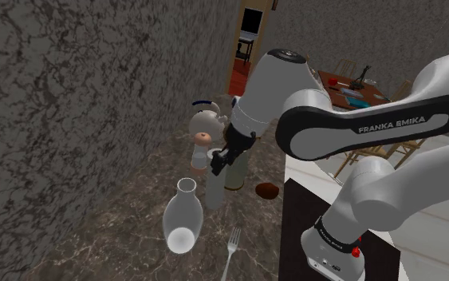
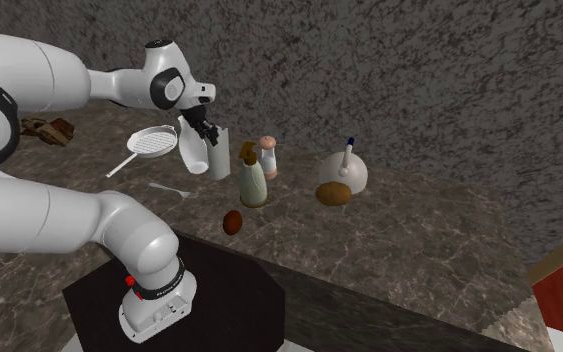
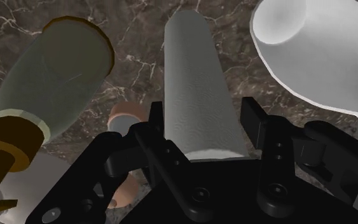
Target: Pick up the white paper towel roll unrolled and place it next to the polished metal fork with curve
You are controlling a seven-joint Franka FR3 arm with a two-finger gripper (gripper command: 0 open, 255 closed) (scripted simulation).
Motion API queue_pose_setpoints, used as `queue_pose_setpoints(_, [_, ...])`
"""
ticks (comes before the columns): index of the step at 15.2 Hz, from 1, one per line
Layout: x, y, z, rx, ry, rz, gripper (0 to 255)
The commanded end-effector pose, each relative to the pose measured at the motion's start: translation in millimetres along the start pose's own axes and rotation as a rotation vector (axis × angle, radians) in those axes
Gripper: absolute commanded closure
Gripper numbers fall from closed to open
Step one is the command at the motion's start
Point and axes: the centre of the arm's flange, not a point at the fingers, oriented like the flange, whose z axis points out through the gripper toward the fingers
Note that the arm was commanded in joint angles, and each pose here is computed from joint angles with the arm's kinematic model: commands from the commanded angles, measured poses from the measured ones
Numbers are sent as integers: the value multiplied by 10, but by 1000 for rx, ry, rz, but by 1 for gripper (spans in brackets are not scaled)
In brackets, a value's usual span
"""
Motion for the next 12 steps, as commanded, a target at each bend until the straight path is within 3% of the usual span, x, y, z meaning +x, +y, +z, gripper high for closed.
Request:
queue_pose_setpoints(1, [-10, 7, 106, 0, 1, 0, 255])
queue_pose_setpoints(5, [-56, 9, 304, 0, 1, 0, 255])
queue_pose_setpoints(12, [-56, 9, 304, 0, 1, 0, 255])
